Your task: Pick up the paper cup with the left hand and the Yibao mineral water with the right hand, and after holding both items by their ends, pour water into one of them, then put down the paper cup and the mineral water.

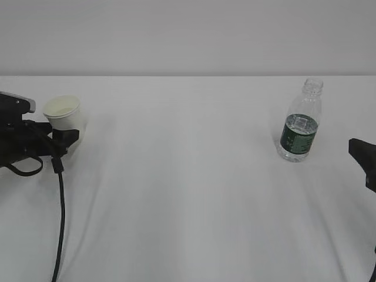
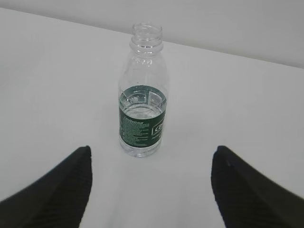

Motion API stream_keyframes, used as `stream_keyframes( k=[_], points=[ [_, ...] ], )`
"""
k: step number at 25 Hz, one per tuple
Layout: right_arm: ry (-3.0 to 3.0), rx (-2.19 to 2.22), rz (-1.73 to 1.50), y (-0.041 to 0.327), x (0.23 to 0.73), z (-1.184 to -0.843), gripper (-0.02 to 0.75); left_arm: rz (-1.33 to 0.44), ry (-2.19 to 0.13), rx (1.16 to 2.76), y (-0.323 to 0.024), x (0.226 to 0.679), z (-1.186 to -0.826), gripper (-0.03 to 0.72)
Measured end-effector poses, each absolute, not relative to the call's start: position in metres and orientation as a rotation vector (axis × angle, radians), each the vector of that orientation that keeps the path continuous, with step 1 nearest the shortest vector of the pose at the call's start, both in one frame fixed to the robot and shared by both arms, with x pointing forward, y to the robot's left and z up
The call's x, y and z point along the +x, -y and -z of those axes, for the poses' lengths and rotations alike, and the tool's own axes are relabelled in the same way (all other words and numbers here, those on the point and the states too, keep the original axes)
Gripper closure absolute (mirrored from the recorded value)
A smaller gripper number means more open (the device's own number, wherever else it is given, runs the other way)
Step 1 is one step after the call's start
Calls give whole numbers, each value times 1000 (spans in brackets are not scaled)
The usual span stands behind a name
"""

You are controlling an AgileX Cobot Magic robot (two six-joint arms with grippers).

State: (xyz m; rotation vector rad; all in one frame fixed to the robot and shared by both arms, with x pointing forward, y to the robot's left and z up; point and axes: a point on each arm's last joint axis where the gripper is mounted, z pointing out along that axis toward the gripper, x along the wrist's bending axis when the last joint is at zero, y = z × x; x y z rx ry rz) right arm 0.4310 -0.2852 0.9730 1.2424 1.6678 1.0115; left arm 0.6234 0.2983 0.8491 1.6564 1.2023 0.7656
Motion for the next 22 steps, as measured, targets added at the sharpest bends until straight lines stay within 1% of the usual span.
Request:
stream_keyframes(
  k=[8, 22],
  points=[
    [-1669, 1240, -1011, 285, 431, -973, 146, -744, -1243, 1692, -299, 621, -847, 127],
    [-1671, 1241, -1010, 285, 431, -973, 146, -800, -1269, 1745, -304, 619, -880, 126]
  ],
)
